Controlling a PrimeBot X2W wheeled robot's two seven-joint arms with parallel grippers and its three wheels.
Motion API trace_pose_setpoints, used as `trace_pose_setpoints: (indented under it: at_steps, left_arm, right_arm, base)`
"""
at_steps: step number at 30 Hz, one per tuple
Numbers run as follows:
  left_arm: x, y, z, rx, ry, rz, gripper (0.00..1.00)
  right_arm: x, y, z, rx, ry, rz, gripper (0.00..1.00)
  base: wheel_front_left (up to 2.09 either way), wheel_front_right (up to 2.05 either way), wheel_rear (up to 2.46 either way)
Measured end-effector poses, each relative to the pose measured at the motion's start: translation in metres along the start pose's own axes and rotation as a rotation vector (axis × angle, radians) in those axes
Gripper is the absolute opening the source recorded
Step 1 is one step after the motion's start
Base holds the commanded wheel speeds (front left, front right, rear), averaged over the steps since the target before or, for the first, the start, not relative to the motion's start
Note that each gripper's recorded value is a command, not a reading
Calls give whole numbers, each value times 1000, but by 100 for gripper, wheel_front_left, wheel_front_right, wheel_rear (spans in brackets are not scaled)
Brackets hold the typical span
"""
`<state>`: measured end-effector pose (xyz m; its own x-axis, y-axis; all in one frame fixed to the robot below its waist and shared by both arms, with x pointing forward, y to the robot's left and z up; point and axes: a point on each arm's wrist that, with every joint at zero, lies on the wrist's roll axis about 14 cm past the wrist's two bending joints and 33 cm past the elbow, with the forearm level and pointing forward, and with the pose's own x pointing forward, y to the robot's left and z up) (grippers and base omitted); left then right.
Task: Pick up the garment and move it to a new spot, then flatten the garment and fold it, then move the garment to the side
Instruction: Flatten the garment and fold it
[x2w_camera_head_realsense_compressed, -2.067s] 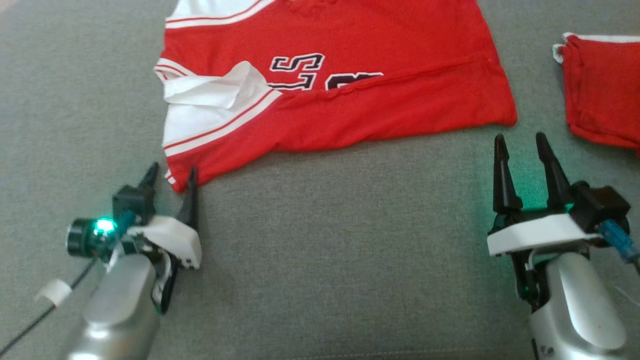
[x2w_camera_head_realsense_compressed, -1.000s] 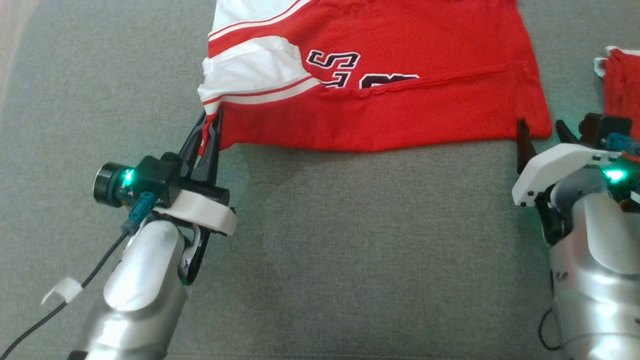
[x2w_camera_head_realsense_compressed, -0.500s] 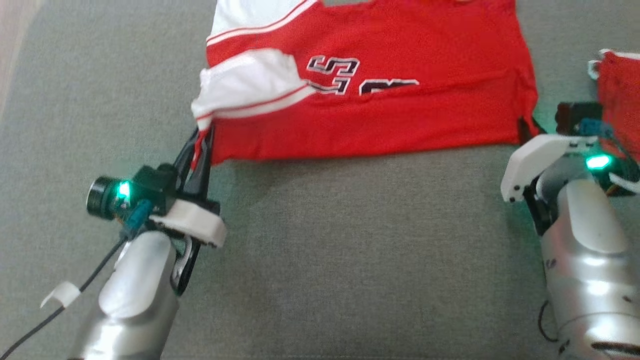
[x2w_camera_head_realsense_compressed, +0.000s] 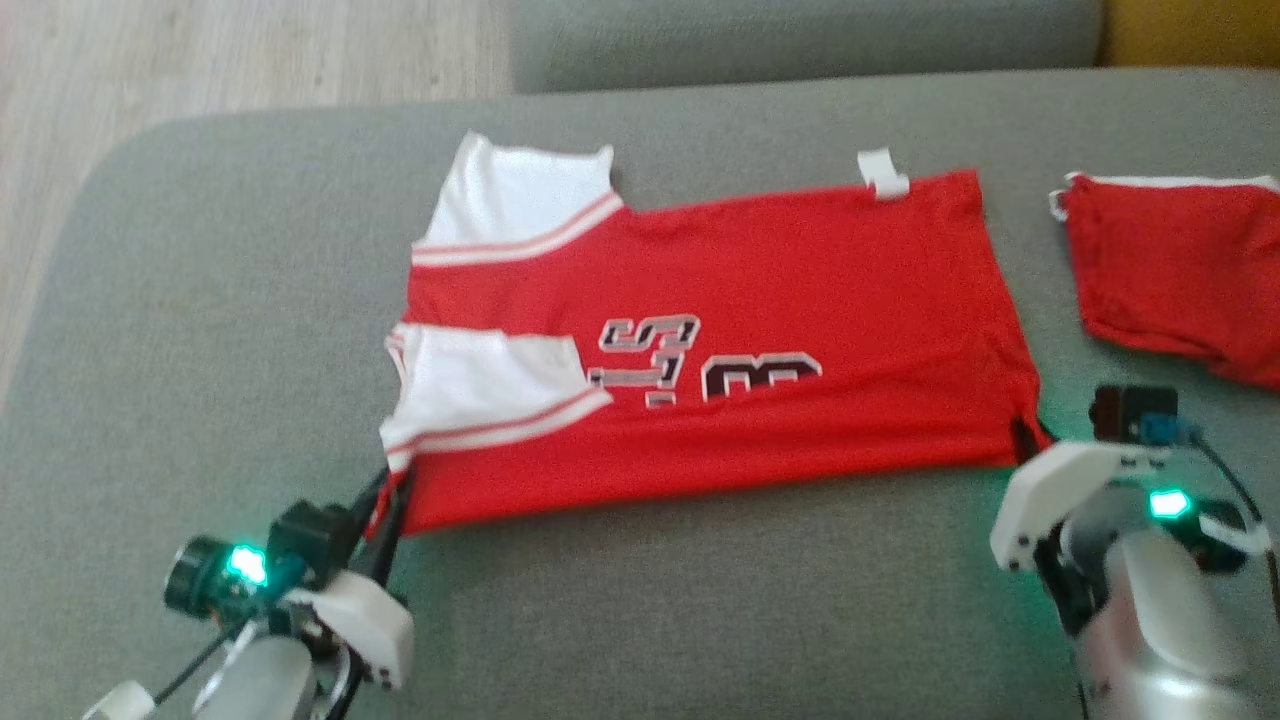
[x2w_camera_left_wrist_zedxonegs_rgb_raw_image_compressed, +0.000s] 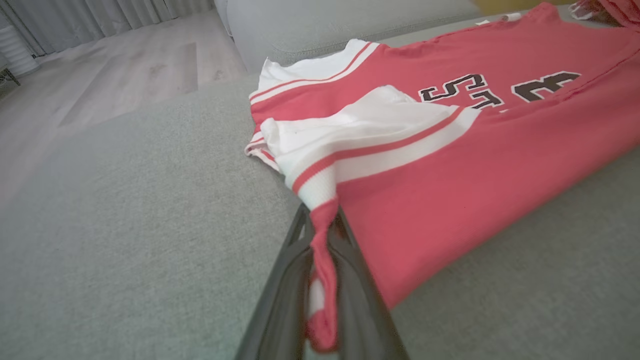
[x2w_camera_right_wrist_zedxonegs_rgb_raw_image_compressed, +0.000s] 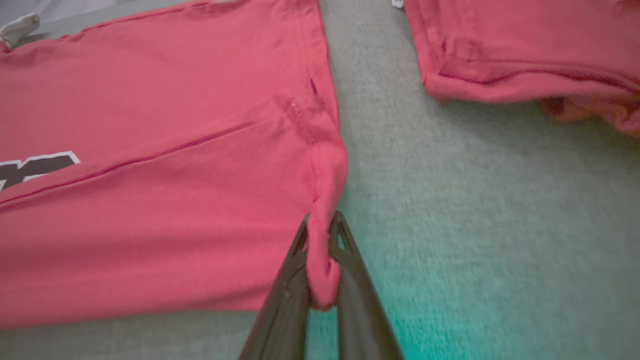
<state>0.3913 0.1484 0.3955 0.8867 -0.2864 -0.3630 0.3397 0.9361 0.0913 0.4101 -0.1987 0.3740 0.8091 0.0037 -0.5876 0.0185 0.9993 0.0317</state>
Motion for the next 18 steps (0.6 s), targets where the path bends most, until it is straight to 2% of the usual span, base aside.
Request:
trace_pose_setpoints:
  at_steps: [5, 10, 11, 12, 13, 14, 15, 18]
  left_arm:
    - [-18, -19, -8, -3, 42, -49, 0]
    - [-21, -26, -8, -16, 51, -66, 0]
    - [-21, -27, -8, -16, 49, -65, 0]
    - [-20, -26, -6, -17, 44, -55, 0]
    - [-19, -25, -4, -18, 33, -44, 42]
    - [-18, -22, 0, -21, 15, -30, 92]
    - [-17, -20, 5, -33, -7, -15, 100]
    - [-13, -17, 23, -76, -100, 22, 100]
  right_arm:
    - [-32, -13, -17, 34, 14, -26, 0]
    - [-45, -16, -22, 68, 8, -27, 0]
    - [-46, -16, -19, 67, -6, -26, 14]
    - [-47, -14, -16, 68, -22, -19, 100]
    - [-48, -12, -10, 75, -46, -12, 100]
    - [-48, -13, -2, 74, -84, -13, 100]
    - [-49, -13, 8, 69, -126, -13, 100]
    - [-54, -8, 36, 71, -262, 7, 100]
  base:
    - [0, 0, 0]
    - [0, 0, 0]
    - [0, 0, 0]
    - [0, 0, 0]
    - [0, 0, 0]
    - [0, 0, 0]
    - [0, 0, 0]
    - [0, 0, 0]
